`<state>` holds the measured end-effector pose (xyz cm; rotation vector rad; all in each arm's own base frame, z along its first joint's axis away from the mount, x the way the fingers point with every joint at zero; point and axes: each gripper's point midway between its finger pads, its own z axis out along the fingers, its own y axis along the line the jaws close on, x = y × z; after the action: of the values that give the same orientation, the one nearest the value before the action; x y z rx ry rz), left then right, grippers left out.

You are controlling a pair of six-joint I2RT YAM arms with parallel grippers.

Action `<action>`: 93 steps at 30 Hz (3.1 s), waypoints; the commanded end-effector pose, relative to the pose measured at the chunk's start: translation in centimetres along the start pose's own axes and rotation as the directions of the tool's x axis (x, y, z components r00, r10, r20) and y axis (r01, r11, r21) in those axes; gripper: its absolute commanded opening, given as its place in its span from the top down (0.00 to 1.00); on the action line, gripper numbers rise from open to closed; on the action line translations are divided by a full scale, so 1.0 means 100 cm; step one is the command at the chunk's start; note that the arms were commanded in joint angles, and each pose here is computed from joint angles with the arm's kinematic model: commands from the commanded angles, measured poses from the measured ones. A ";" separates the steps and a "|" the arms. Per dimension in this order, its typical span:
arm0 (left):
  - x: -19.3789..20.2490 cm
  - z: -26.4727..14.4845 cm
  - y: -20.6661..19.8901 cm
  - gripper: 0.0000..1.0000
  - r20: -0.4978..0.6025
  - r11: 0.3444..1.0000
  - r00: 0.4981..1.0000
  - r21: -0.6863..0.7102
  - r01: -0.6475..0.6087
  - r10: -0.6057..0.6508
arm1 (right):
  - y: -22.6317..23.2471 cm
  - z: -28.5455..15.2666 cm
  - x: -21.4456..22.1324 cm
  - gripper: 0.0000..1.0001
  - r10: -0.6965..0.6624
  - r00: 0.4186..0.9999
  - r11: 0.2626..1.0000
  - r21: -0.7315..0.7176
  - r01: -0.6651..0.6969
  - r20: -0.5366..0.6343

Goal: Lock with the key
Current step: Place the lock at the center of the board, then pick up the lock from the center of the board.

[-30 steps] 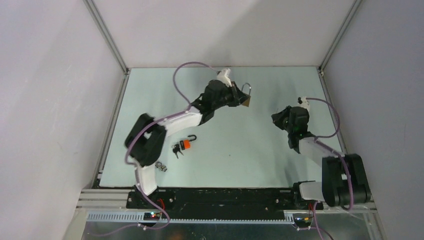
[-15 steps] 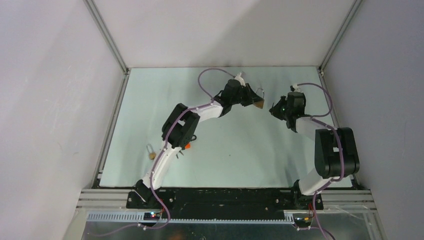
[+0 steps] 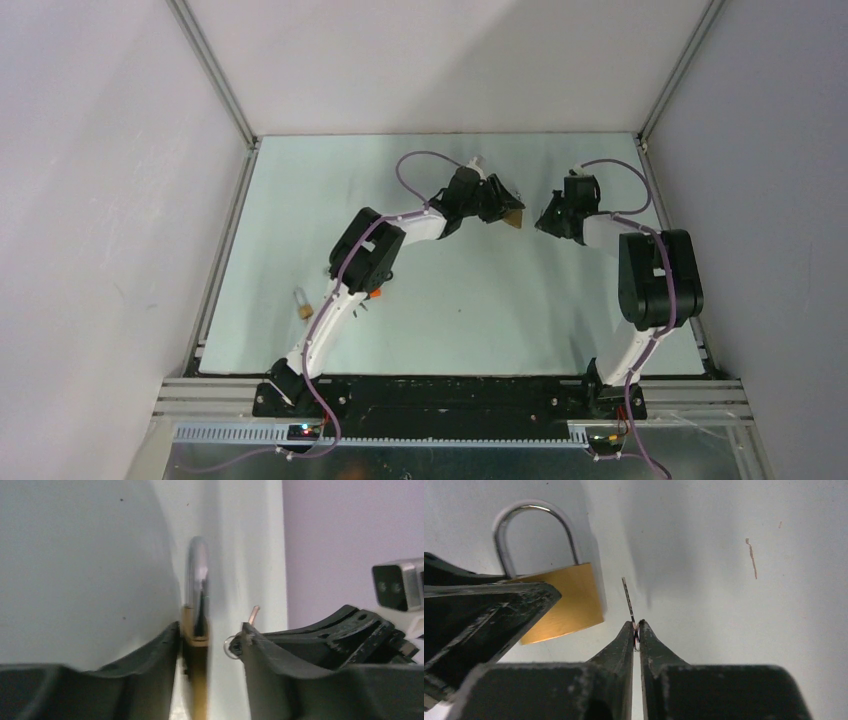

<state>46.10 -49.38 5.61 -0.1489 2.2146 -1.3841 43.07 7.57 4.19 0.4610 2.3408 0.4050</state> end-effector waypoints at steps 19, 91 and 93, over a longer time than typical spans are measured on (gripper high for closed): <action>-0.042 -0.076 -0.006 0.04 0.151 0.963 0.985 -0.268 -0.044 0.087 | 0.023 -0.020 -0.028 0.36 0.007 1.000 0.999 0.053 -0.008 0.024; 0.104 -0.354 0.156 0.16 -0.379 0.562 0.897 -0.701 -0.439 0.228 | 0.190 -0.117 0.133 0.41 -0.011 0.994 0.967 -0.256 -0.017 -0.108; 0.103 -0.355 0.159 0.18 -0.375 0.546 0.900 -0.716 -0.435 0.224 | 0.188 -0.117 0.134 0.41 -0.009 0.994 0.967 -0.255 -0.020 -0.112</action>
<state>24.61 -17.80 1.75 0.2142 2.6572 -0.1870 29.59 28.10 11.17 0.3110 2.3915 0.6949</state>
